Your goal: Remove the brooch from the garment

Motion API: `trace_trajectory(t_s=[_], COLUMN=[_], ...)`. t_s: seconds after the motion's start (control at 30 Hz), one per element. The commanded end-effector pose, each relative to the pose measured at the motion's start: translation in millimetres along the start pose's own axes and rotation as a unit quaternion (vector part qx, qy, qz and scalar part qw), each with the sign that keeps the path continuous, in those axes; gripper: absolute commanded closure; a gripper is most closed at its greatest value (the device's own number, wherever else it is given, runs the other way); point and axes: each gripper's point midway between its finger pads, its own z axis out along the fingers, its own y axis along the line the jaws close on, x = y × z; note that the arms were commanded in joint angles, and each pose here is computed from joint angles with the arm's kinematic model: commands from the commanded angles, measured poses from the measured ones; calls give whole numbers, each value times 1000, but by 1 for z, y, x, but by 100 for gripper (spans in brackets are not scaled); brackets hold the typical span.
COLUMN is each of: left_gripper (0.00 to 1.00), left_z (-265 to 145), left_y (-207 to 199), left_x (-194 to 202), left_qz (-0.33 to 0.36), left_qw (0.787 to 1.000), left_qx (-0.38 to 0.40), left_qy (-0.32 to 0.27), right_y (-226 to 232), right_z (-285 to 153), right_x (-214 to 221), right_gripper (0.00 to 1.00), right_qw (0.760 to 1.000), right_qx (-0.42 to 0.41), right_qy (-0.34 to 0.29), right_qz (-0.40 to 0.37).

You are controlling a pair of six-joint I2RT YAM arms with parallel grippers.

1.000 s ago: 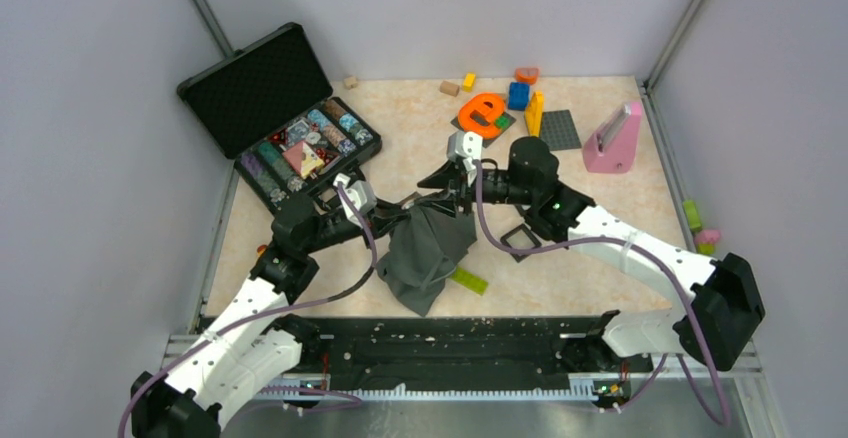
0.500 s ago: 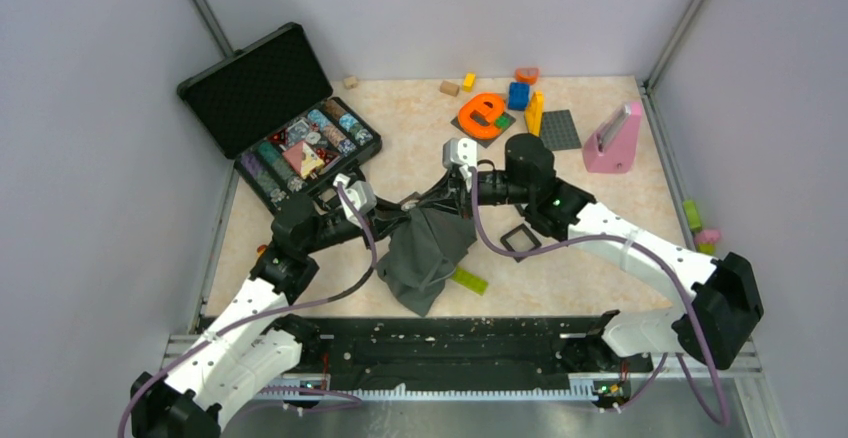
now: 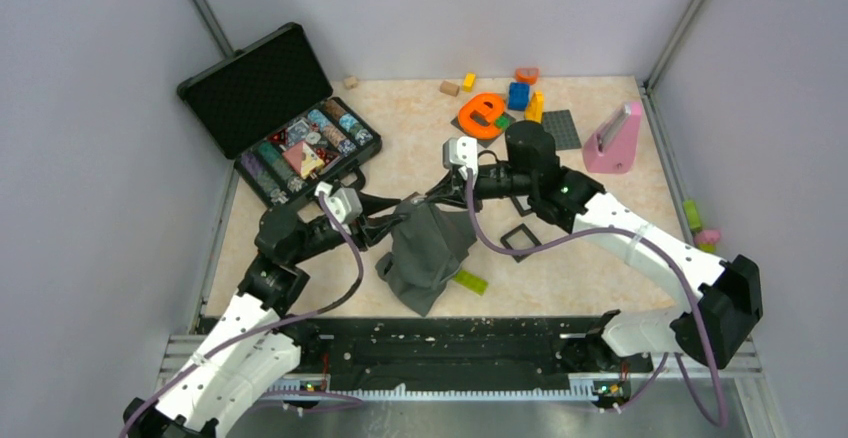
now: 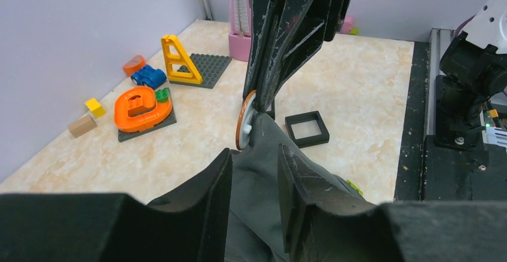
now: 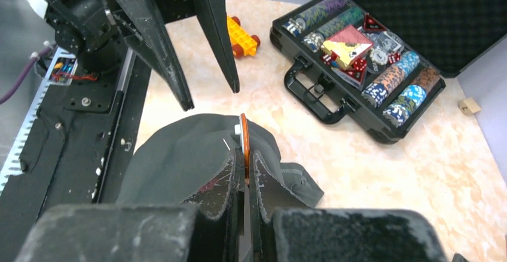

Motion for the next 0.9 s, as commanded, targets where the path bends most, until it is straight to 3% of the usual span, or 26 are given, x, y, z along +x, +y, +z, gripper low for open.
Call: trace_trajectory(t_s=[0.0, 0.47, 0.67, 0.87], left_gripper=[64, 72, 67, 72], left_z=[3, 21, 18, 21], left_y=[3, 6, -3, -9], left_x=[-19, -16, -20, -21], left_qz=[21, 14, 21, 16], left_qw=[1000, 999, 998, 997], left_qx=[0, 32, 52, 76], left_qy=[-15, -5, -13, -14], right_y=[-1, 4, 2, 6], right_z=[-2, 1, 2, 3], right_x=[-19, -20, -15, -19], right_gripper=[100, 100, 100, 100], right_qw=[999, 998, 999, 998], right_qx=[-23, -42, -39, -51], right_qy=[-12, -19, -11, -18], right_qz=[-40, -36, -32, -31])
